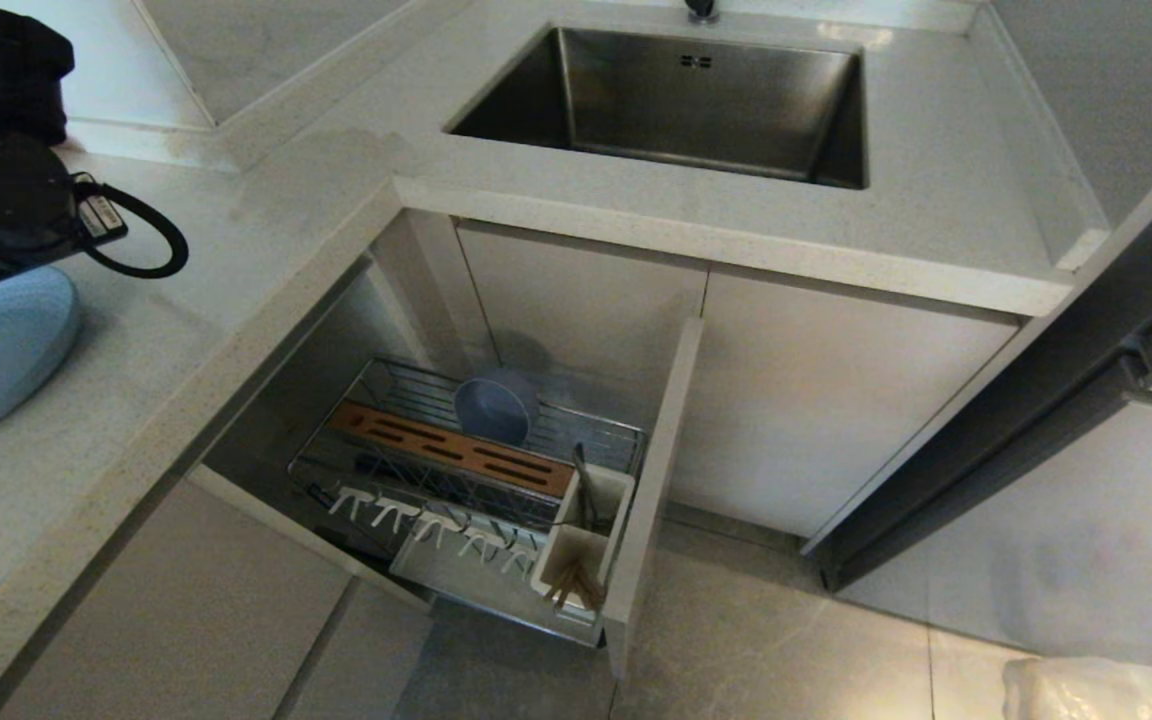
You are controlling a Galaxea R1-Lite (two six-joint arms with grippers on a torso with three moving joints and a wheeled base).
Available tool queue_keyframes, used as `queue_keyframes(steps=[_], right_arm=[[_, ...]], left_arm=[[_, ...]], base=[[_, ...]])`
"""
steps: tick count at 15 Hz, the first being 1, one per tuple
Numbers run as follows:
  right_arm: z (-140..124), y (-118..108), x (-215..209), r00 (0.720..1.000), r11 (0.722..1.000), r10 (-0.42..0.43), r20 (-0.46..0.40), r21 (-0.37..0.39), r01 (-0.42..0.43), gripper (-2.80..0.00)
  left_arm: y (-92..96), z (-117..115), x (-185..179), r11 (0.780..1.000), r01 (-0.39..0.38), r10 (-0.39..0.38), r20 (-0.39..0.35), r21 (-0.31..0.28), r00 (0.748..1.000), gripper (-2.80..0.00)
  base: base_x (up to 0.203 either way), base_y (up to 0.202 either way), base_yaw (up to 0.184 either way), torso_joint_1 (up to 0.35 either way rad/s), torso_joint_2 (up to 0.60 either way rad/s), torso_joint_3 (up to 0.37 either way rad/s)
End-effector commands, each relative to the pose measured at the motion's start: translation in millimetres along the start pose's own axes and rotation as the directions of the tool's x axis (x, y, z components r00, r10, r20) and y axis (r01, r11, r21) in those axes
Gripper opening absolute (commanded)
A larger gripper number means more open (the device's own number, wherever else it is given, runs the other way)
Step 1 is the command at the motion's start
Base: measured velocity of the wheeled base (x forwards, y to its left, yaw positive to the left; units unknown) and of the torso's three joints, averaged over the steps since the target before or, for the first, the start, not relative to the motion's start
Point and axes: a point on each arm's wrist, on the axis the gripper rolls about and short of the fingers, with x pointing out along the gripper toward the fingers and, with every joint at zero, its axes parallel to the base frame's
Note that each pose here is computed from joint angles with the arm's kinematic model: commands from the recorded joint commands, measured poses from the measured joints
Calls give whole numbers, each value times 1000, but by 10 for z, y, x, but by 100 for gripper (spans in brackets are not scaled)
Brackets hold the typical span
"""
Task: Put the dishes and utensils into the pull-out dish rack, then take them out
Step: Pick up the plate and place it in the cupboard
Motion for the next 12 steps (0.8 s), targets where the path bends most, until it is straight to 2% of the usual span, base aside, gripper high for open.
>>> queue_keyframes(steps=[1,7,12], right_arm=[[0,0,0,1000,1000,0,0,0,0,-280],[1,0,1,1000,1000,0,-1,0,0,-280],[1,0,1,1000,1000,0,-1,0,0,-280]], left_arm=[[-36,-61,89,1000,-8,8,-17,11,1000,0],[-2,-96,195,1000,-19,19,-39,7,999,0],[42,-73,238,999,23,-25,-63,-38,998,0]], base=[[0,0,0,0,0,0],[0,0,0,0,0,0],[0,0,0,0,0,0]])
